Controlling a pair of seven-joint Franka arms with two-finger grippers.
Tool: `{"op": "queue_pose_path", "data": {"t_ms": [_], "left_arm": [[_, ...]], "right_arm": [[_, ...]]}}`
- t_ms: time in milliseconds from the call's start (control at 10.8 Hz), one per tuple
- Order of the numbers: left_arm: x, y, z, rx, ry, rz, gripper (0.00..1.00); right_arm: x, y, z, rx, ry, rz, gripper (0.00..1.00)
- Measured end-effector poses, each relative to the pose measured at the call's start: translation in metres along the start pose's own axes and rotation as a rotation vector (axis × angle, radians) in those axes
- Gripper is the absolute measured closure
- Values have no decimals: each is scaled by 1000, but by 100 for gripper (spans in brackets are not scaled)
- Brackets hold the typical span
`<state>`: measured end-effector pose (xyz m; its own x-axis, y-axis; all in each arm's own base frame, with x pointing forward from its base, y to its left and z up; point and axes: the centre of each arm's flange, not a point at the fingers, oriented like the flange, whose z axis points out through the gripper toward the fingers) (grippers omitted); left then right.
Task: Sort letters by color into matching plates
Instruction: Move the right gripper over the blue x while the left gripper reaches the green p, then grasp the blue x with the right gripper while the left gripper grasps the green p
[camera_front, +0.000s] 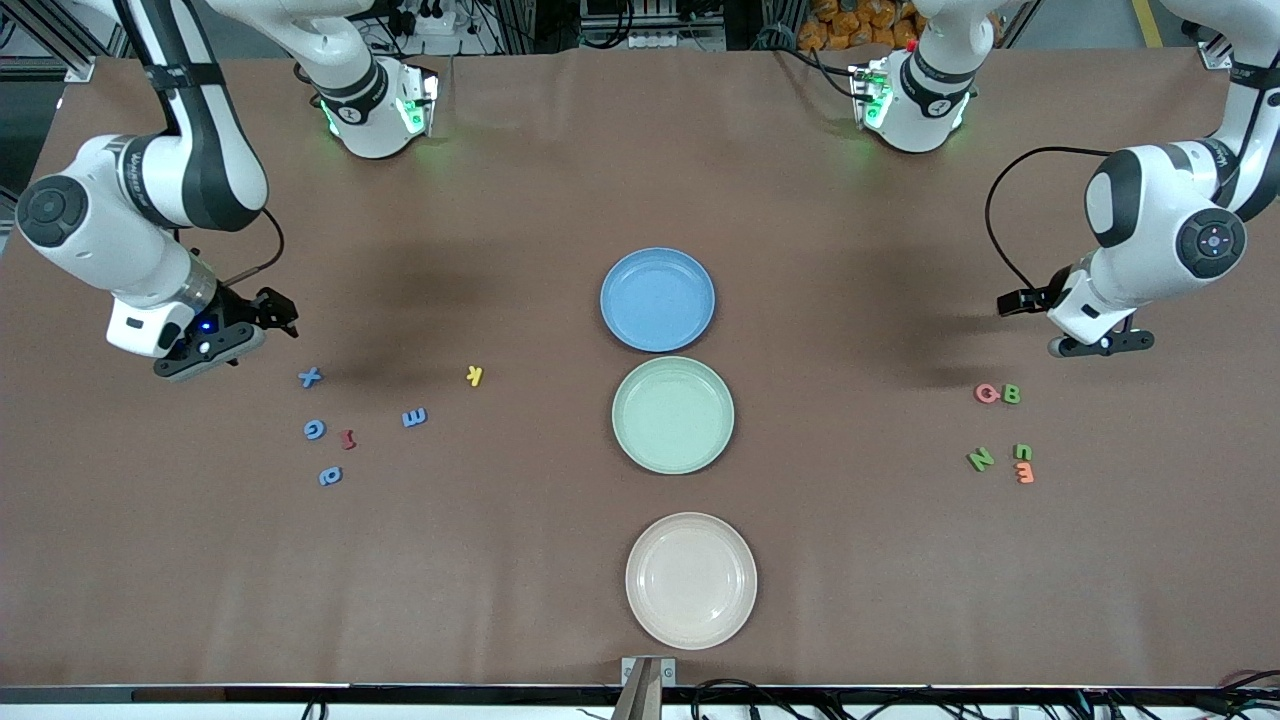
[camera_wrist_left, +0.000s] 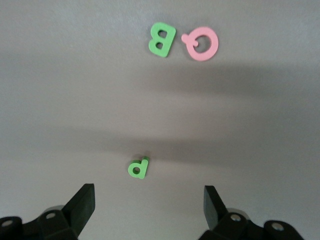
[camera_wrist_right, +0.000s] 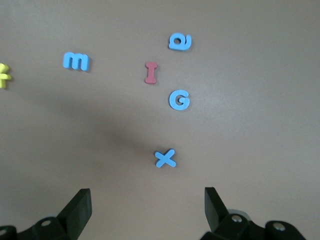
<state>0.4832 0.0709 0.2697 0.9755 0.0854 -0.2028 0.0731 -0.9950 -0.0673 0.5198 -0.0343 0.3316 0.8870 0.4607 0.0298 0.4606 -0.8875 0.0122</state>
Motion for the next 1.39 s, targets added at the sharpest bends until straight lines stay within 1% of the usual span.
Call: {"op": "queue_pose_path", "data": {"t_ms": [92,185,277,369,462,554,646,831,1016,1385], "left_arm": [[-3,0,5,-1,-4,0,4],[-5,-3,9,-3,-10,-6,7],[-7,-9,13,-7,-13,-8,9],[-8,-15,17,-11,-14,0,15],[-9,-22,23,-17,-16,1,16],[-9,-27,30,-23,-19,2,20],[-9,-29,37,-27,-17,5,21],[-13,-25,54,-33,-10,11,26],[-15,-24,68,-40,-9,35,26],[-15,-44,93,-64,-8,60,30]], "right_arm": [[-4,1,13,1,-5,2,0],[-6,1,28,-4,-3,3,0],[-7,2,42,-15,7,3,0],[-8,1,57,-21,12,1,0],[-9,0,71,-28,16,-2,0],[-10,-1,84,-36,22,-17,0],[-11,-1,95,-41,24,-44,0],[-12,-1,110,-43,17,-93,0],[-12,0,120,-53,25,-143,0],[-17,2,142,-63,26,-169,0]]}}
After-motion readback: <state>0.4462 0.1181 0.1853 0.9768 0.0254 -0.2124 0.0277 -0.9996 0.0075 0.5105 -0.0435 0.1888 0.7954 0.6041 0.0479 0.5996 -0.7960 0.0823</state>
